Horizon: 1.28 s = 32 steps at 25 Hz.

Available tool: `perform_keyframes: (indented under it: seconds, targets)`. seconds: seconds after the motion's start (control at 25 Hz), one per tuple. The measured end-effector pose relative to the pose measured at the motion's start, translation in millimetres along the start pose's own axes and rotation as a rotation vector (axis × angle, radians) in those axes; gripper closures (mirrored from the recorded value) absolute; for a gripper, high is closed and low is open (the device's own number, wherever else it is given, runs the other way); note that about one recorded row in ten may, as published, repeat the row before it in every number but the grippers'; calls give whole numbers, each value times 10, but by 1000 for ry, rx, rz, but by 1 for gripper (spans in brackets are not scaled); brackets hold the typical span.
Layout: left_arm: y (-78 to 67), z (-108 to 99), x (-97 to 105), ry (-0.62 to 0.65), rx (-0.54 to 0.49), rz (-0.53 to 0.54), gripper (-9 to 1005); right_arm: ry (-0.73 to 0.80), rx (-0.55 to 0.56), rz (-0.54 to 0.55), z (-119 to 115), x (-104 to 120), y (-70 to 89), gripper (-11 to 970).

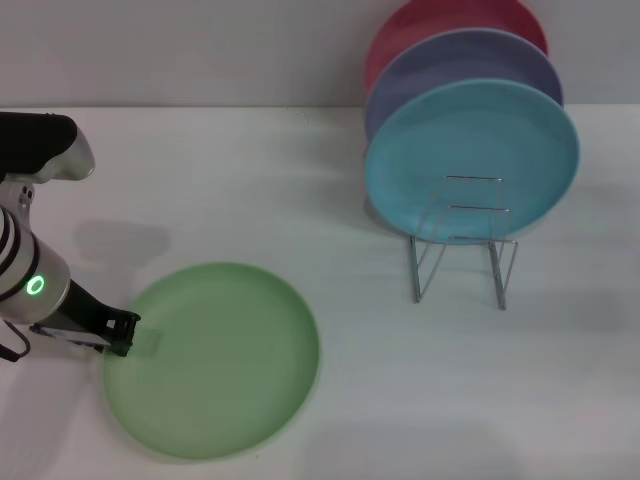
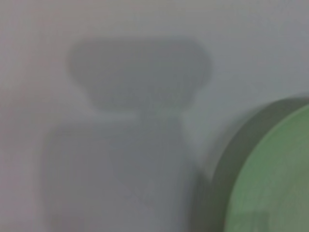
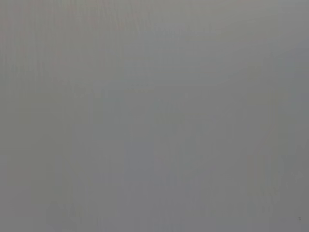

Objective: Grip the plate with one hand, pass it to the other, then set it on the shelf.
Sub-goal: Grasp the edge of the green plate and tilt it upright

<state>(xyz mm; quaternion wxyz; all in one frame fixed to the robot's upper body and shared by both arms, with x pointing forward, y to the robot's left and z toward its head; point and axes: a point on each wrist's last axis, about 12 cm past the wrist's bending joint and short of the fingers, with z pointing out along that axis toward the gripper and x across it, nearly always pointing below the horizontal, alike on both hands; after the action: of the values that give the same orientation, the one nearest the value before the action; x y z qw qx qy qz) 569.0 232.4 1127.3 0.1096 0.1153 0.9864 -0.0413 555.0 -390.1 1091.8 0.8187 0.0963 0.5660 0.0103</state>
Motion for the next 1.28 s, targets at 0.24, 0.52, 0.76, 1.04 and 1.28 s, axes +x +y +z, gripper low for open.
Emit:
perform_keyframes:
  seconds: [0.24, 0.52, 0.76, 1.04, 1.28]
  targets:
    - [-4, -1, -2, -1, 2, 1, 864, 0, 0, 0, -1, 0, -1, 364]
    - [-7, -18, -12, -10, 4, 11, 884, 1, 1, -1, -5, 1, -4, 364]
    - [-15, -25, -21, -13, 4, 16, 925, 2, 2, 0, -9, 3, -3, 365]
    - [-27, -58, -32, -37, 13, 40, 931, 4, 3, 1, -19, 9, -1, 365]
    - [-7, -100, -52, -80, 23, 30, 936, 5, 3, 2, -25, 13, -1, 364]
